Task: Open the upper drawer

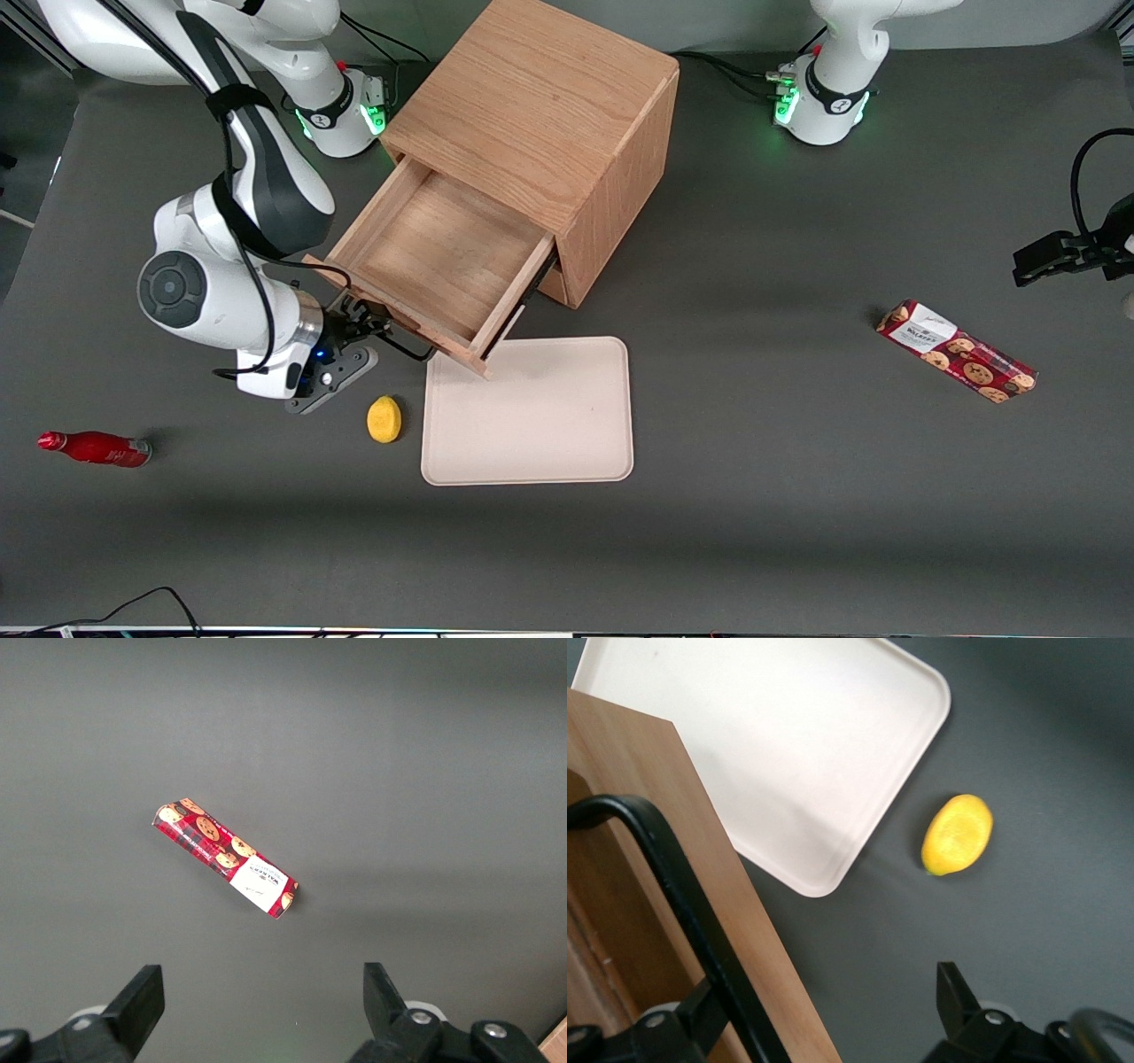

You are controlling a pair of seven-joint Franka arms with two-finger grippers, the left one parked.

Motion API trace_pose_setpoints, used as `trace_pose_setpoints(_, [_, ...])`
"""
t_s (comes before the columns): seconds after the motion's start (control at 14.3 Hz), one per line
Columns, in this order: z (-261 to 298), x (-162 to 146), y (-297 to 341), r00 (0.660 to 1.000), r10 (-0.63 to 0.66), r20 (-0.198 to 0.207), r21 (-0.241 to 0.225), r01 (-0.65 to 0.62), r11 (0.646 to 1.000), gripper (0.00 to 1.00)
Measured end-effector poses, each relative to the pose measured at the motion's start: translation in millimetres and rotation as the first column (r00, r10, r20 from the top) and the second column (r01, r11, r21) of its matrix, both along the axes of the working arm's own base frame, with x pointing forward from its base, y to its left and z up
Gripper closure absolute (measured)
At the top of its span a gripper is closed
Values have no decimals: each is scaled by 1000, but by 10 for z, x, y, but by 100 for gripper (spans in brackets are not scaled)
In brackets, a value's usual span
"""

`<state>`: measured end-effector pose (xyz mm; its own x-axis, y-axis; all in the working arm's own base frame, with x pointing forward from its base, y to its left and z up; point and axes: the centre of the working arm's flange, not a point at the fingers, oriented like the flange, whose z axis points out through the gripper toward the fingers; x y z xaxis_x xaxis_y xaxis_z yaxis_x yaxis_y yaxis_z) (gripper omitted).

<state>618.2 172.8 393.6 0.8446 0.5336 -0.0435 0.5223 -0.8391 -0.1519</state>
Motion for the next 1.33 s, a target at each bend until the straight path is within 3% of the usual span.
trace_pose_setpoints(0.63, [15,197,-240,999,-37,21,-7,37,999,0])
trace_pose_setpoints(1.33, [1,237,-302,1000,-26,15,-9,26,1000,0])
